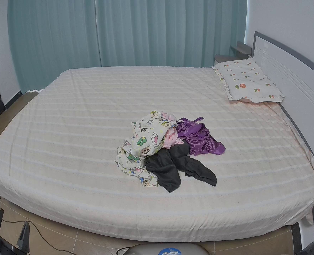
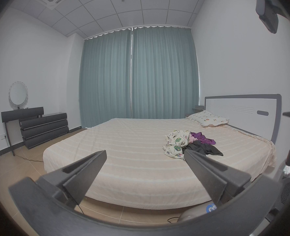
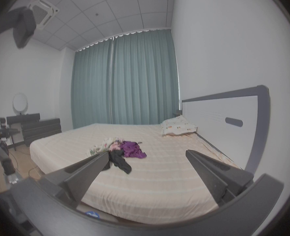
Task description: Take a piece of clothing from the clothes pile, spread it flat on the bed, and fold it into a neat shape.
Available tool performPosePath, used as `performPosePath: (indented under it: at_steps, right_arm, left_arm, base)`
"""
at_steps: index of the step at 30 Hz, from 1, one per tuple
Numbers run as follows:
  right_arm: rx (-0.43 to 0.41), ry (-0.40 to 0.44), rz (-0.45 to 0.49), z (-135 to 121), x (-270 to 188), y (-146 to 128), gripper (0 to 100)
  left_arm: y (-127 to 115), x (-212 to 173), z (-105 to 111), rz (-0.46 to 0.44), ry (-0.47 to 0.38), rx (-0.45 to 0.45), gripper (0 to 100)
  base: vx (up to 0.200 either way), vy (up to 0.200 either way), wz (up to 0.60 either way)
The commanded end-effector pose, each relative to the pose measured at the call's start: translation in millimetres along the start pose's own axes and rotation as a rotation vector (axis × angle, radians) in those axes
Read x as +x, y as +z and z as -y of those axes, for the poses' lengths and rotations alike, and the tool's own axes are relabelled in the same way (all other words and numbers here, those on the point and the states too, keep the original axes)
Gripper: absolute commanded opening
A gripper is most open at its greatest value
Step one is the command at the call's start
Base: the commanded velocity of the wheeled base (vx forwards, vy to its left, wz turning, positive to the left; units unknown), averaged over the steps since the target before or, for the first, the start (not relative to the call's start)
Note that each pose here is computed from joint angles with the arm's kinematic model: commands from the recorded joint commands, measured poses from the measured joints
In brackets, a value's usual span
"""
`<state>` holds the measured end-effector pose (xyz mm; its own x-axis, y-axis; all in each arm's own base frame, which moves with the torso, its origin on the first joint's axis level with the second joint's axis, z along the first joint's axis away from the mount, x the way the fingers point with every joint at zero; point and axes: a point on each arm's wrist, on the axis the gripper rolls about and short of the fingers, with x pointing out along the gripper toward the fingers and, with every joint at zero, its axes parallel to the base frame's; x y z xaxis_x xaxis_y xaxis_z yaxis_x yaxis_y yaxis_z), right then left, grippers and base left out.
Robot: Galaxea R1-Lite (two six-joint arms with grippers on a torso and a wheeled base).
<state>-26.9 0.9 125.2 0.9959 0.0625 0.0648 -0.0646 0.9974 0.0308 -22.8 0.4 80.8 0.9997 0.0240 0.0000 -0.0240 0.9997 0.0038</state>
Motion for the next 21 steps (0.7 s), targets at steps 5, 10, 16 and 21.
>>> performPosePath:
  at_steps: [5, 10, 16, 21]
  right_arm:
    - [0.198, 0.157, -0.424, -8.9, 131.2, 41.5, 100]
    - [0.227, 0.151, -0.610, -18.0, 211.8, 8.7, 100]
    - [0.308, 0.161, -0.684, -41.3, 290.6, -37.5, 100]
    - [0.340, 0.142, -0.738, -61.6, 332.8, -81.4, 100]
  left_arm:
    - [-5.3, 0.0, 0.0, 0.000, -0.001, 0.002, 100]
    - [-5.3, 0.0, 0.0, 0.000, -0.001, 0.001, 100]
    - [-5.3, 0.0, 0.0, 0.000, -0.001, 0.001, 100]
    - [-5.3, 0.0, 0.0, 0.000, -0.001, 0.001, 100]
  base:
    - [0.000, 0.000, 0.00]
    - [0.000, 0.000, 0.00]
    - [0.000, 0.000, 0.00]
    - [0.000, 0.000, 0.00]
